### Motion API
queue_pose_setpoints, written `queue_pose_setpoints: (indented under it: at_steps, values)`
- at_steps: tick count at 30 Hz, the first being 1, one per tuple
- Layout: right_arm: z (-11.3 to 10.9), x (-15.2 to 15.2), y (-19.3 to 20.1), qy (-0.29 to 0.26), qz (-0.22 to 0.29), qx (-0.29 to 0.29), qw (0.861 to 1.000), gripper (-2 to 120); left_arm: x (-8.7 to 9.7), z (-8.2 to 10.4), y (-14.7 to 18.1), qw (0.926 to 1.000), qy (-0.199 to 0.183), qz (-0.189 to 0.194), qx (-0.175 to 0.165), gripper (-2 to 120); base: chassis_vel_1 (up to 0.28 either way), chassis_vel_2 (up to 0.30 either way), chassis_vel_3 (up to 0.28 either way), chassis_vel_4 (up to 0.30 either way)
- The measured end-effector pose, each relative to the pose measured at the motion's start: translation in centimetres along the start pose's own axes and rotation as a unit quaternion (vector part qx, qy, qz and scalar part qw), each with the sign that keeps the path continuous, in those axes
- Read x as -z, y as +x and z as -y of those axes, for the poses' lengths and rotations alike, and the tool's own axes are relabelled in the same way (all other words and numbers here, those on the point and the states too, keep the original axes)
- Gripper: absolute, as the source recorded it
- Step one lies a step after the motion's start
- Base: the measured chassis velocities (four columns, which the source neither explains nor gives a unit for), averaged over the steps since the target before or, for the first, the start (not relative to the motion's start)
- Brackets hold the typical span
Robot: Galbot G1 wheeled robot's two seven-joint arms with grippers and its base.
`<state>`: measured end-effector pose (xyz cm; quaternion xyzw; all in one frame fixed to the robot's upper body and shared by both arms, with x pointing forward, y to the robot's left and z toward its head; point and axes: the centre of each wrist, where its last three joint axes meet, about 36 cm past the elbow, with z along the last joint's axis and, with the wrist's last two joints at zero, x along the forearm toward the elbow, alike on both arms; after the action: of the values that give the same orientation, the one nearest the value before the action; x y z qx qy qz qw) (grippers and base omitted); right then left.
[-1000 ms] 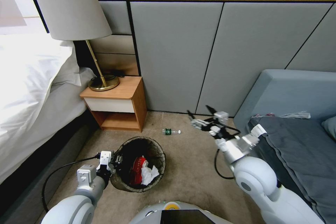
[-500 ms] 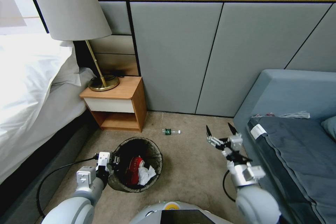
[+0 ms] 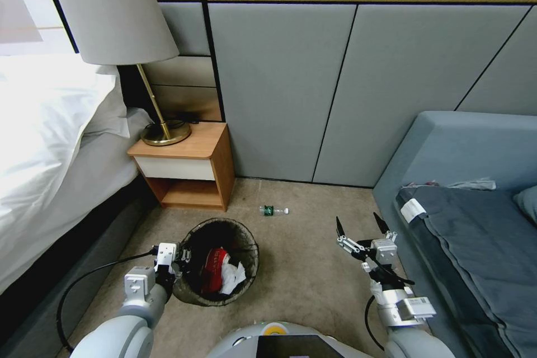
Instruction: Pick up the trash bin, then pick up the garbage from the floor and place it into the trash bin.
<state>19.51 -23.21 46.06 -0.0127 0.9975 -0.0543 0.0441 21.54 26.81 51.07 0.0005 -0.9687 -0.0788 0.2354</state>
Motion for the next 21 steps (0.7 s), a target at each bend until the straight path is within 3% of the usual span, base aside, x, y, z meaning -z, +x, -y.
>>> queue_pose_setpoints:
  at_steps: [21]
  values:
    - [-0.8, 0.5, 0.2, -0.003, -0.009, 0.002, 1.0, 100, 0.1, -1.6, 0.3, 0.9998, -0.002, -0.005, 0.019, 6, 0.0, 0.0, 0.0, 0.0]
